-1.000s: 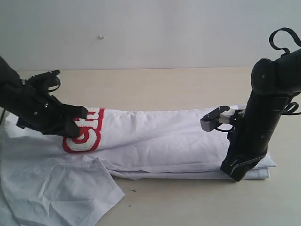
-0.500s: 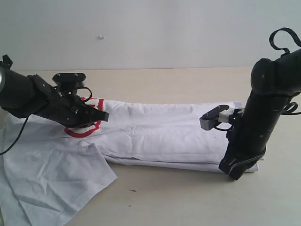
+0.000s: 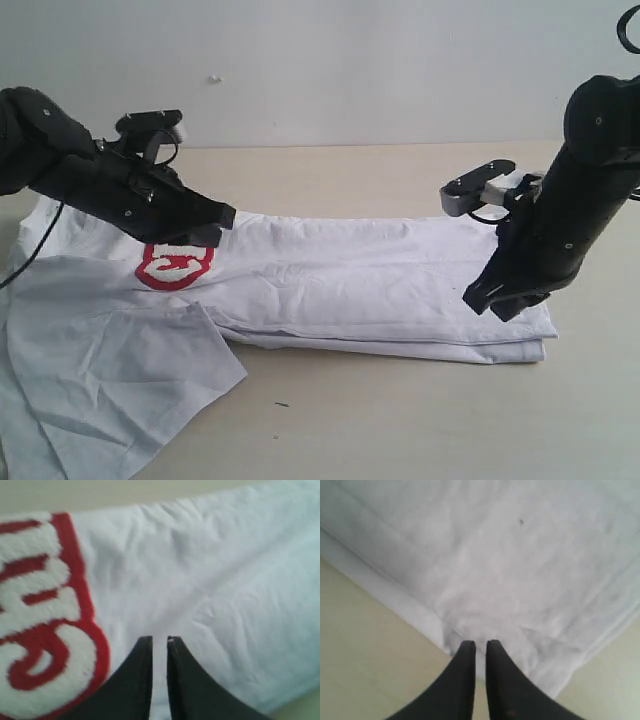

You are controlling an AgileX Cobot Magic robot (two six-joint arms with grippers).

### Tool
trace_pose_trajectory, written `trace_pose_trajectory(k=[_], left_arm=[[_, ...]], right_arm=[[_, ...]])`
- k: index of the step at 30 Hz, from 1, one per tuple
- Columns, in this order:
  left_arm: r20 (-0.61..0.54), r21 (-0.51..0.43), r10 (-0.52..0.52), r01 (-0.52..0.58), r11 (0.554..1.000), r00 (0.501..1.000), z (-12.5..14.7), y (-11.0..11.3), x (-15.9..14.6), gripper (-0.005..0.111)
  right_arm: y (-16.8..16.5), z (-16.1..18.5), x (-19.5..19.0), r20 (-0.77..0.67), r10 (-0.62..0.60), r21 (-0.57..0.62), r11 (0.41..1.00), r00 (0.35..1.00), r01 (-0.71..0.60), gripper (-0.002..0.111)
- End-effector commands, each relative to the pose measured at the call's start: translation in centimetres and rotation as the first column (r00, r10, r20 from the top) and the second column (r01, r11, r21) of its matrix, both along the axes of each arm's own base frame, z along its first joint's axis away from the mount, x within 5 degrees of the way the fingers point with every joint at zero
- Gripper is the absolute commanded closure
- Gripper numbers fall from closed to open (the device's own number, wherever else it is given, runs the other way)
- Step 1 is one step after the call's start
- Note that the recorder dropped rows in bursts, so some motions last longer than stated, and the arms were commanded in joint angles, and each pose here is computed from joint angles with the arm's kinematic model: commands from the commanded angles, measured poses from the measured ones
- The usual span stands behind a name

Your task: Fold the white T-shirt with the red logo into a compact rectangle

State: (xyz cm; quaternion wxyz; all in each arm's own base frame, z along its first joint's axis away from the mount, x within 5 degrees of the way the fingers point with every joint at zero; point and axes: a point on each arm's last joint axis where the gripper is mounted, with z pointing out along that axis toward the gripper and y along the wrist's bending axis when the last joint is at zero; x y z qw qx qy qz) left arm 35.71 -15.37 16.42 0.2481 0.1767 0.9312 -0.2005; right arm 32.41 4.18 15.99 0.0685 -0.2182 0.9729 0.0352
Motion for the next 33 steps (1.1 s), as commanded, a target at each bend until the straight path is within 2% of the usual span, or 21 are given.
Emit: trace_pose_trajectory(k=[1, 3, 5, 8, 10, 13, 17, 21, 26, 29, 33], left_arm=[[-0.120, -0.022, -0.115, 0.113, 0.993, 0.986, -0.2, -0.8, -1.6, 0.093], [-0.167, -0.003, -0.159, 0.161, 0.987, 0.973, -0.7, -0.6, -2.5, 0.091], [-0.205, 0.030, -0.166, 0.176, 0.984, 0.964, -1.1, -0.2, -3.2, 0.082], [-0.250, 0.085, -0.133, 0.159, 0.984, 0.959, -1.6, 0.7, -4.4, 0.058], [-0.275, 0.111, -0.098, 0.133, 0.985, 0.957, -1.6, 1.2, -5.2, 0.053], [-0.315, 0.124, -0.074, 0.118, 0.985, 0.946, -1.4, 1.3, -6.3, 0.056], [-0.375, 0.121, -0.116, 0.173, 0.977, 0.920, -1.1, 0.9, -8.0, 0.059], [-0.423, 0.202, -0.166, 0.271, 0.941, 0.891, -0.9, 1.4, -10.0, 0.059], [-0.353, 0.259, -0.183, 0.284, 0.923, 0.918, -0.6, 2.0, -12.1, 0.060], [-0.289, 0.285, -0.239, 0.322, 0.903, 0.927, -0.7, 1.7, -13.3, 0.060], [-0.244, 0.346, -0.355, 0.423, 0.837, 0.902, -2.1, 1.0, -15.0, 0.060]], right_arm=[[-0.8, 1.0, -0.8, -0.039, -0.125, -0.067, 0.990, 0.991, 0.122, 0.080], [-0.8, 1.5, -1.2, -0.033, -0.165, -0.067, 0.984, 0.986, 0.163, 0.069], [-1.1, 1.8, -1.6, 0.013, -0.235, -0.065, 0.970, 0.972, 0.236, 0.062], [-1.3, 1.8, -2.5, 0.048, -0.269, -0.060, 0.961, 0.962, 0.271, 0.059], [-1.4, 1.5, -3.2, 0.054, -0.294, -0.053, 0.953, 0.954, 0.297, 0.059], [-1.4, 0.7, -3.9, 0.055, -0.317, -0.041, 0.947, 0.947, 0.319, 0.059], [-1.3, 0.3, -4.1, 0.061, -0.330, -0.021, 0.943, 0.942, 0.331, 0.059], [-1.1, 0.4, -4.0, 0.068, -0.340, -0.001, 0.940, 0.938, 0.341, 0.059], [-1.0, 0.4, -3.9, 0.073, -0.346, 0.013, 0.938, 0.935, 0.346, 0.059], [-1.0, 0.4, -3.9, 0.075, -0.346, 0.014, 0.938, 0.935, 0.346, 0.059], [-1.0, 0.4, -3.9, 0.068, -0.355, 0.024, 0.935, 0.932, 0.354, 0.059]])
